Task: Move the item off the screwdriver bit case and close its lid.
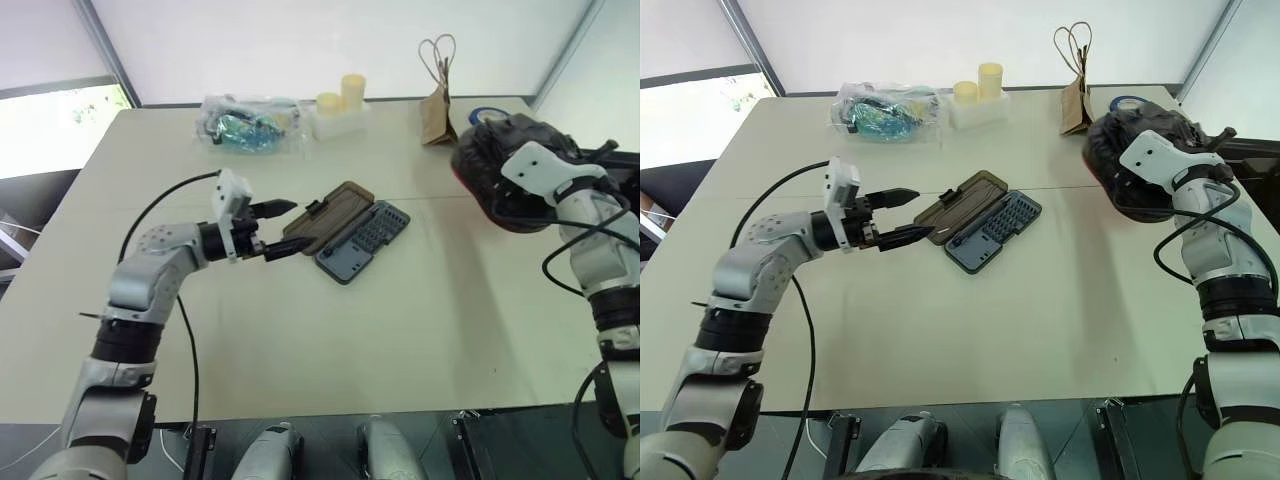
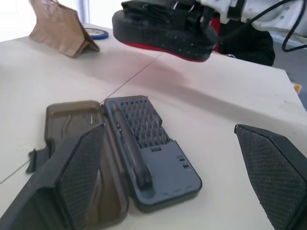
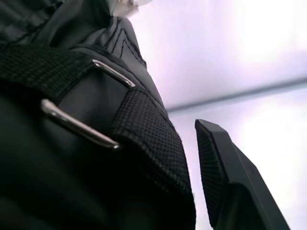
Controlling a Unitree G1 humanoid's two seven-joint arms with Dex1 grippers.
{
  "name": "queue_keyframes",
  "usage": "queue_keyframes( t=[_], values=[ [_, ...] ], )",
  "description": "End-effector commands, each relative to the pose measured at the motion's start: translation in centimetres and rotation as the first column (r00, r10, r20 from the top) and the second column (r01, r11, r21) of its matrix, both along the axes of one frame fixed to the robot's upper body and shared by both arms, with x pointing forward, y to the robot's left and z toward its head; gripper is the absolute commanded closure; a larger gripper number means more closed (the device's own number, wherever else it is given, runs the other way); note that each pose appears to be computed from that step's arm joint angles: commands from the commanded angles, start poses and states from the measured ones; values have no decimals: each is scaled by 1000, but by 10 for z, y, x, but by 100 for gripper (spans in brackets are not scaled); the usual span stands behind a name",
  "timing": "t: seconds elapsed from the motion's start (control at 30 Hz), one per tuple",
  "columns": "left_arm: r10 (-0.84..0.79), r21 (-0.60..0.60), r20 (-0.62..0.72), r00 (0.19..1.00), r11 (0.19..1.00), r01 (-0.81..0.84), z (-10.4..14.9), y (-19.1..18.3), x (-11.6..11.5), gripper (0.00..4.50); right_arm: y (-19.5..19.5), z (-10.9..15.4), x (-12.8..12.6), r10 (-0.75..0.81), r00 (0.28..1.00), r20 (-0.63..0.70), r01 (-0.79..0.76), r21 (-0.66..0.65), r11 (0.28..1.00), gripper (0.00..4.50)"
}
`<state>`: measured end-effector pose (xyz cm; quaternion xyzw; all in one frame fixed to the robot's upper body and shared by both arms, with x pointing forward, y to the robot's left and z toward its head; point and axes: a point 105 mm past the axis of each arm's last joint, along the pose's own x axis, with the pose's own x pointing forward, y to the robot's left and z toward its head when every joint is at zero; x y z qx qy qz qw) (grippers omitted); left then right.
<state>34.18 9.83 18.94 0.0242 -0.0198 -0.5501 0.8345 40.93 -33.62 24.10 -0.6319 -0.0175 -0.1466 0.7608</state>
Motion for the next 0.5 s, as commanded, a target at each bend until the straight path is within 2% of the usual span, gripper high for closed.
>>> queue_keyframes(
  t=[0.03,0.13,0.2,0.27,0.4,0.43,0.5],
  values=[
    [-7,7,50,999,1000,6,5,-4,1,0,-2,21,2,-38,995,91,44,-64,997,399],
    [9,-10,44,999,1000,-9,2,-4,0,0,-7,18,4,-73,994,82,80,-84,993,399],
    [23,-17,38,999,1000,-22,0,-2,-1,0,-10,16,4,-85,993,79,92,-80,993,298],
    [31,-18,34,999,999,-31,-1,-1,-2,0,-13,13,3,-89,994,62,94,-75,993,232],
    [47,-22,27,999,999,-46,-3,1,-2,0,-15,13,2,-100,994,51,104,-89,991,26],
    [49,-22,27,998,999,-49,-3,2,-2,0,-16,14,2,-102,994,50,106,-96,990,2],
    [53,-22,25,998,998,-53,-3,3,-2,0,-17,16,0,-109,993,49,114,-105,988,2]
  ],
)
